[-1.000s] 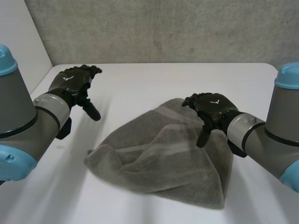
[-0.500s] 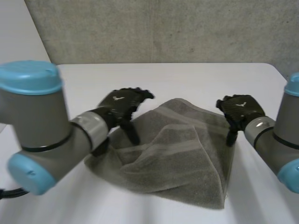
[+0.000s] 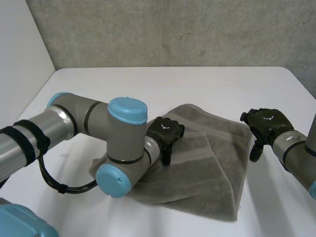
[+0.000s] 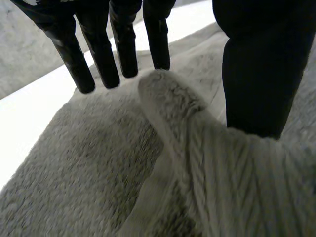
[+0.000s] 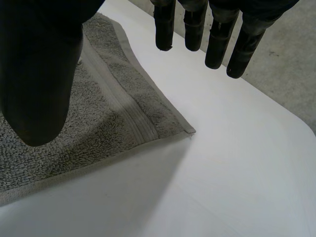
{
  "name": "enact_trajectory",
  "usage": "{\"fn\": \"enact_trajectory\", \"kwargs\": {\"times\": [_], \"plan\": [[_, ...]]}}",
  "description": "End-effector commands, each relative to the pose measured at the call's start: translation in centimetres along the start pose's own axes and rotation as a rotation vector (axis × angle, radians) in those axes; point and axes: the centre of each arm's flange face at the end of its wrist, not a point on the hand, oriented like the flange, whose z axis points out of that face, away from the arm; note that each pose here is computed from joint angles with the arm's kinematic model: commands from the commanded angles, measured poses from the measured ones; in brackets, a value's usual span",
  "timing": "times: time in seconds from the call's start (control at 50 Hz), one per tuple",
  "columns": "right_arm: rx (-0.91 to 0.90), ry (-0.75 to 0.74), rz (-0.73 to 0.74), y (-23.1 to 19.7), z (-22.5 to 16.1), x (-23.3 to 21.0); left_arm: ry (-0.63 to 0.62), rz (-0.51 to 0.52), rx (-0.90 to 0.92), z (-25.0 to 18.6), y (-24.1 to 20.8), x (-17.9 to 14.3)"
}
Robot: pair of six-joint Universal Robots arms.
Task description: Fold the towel.
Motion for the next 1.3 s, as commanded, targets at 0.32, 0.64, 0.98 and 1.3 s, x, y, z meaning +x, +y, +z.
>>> {"fn": "enact_trajectory", "kwargs": {"times": [0.32,0.64,0.98,1.3], "plan": [[0.008,-0.016,-0.007,-0.1,0.4,-0.1,-0.251,0.150,-0.132,-3.5,-1.4,-3.1],[-0.088,-0.315,-0.096,0.7,-1.1,-0.7,-0.478,0.067,0.052,-10.9,-7.4,-10.6],[-0.177,-0.412,0.184,2.0,2.0,-2.3,-0.543,0.007,0.043,-14.2,-6.4,-12.4],[-0.002,-0.374,0.274,-2.6,5.6,-1.7,-0.515,-0.038,0.181,-17.1,-8.5,-12.1]]}}
